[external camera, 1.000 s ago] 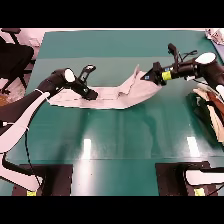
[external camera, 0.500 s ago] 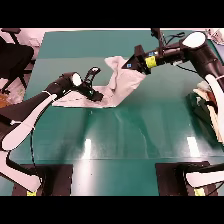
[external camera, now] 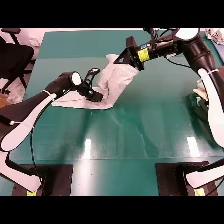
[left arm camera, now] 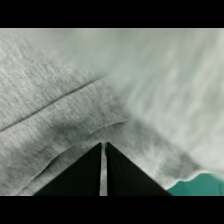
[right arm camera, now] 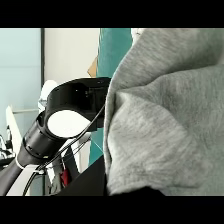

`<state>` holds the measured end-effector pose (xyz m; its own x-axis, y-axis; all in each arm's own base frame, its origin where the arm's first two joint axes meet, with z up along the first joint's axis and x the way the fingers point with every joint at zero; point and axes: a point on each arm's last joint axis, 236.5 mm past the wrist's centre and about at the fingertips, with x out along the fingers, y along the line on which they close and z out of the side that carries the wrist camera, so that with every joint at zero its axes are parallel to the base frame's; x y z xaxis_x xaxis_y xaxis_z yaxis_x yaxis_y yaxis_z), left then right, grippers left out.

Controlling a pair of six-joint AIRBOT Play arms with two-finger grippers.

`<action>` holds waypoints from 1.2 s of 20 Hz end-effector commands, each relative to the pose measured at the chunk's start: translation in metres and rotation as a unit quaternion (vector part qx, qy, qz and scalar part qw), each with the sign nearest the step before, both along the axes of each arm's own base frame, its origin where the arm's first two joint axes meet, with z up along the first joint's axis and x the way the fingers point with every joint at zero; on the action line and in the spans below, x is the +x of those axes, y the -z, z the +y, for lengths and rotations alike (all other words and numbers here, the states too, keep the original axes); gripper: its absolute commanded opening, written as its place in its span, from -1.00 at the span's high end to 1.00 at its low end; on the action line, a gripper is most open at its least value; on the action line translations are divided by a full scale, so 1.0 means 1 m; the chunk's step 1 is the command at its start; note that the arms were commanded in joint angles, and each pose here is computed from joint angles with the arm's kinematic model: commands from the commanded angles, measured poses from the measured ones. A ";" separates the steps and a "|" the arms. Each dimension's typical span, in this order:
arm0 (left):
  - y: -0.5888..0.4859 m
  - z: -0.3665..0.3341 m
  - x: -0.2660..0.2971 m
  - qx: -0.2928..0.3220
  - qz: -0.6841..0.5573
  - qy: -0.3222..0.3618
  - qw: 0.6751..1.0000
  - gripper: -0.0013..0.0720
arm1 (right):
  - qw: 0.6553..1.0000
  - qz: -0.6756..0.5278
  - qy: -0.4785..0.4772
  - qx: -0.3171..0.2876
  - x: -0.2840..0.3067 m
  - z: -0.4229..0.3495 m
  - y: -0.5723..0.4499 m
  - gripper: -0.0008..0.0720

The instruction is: Fold the shirts.

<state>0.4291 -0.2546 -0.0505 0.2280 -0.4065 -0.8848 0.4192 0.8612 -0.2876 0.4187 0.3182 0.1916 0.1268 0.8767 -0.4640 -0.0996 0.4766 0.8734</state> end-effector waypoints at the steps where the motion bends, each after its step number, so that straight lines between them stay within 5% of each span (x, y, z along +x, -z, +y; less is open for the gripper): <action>1: -0.048 0.008 0.017 -0.030 -0.025 -0.047 0.998 0.79 | 1.000 0.005 -0.007 0.002 -0.005 0.008 -0.002 0.94; 6: -0.180 0.079 0.039 -0.062 -0.141 -0.122 0.981 0.80 | 1.000 0.001 -0.012 0.013 -0.015 0.034 -0.007 0.94; 10: -0.240 0.164 0.029 -0.018 -0.204 -0.207 0.957 0.80 | 0.998 -0.033 0.018 0.049 -0.010 0.086 -0.018 0.94; 20: -0.211 0.198 -0.036 0.057 -0.081 -0.206 0.974 0.79 | 0.971 -0.005 0.187 0.148 0.017 0.250 0.088 0.90; 24: -0.208 0.199 -0.050 0.065 -0.058 -0.200 0.976 0.79 | 0.958 0.016 0.224 0.178 0.026 0.297 0.137 0.04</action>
<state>0.3934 -0.0580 0.1626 0.4976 -0.1583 -0.8529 0.0695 0.9873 -0.1427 0.4281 0.5923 0.0885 0.4073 0.8925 -0.1940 0.0297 0.1993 0.9795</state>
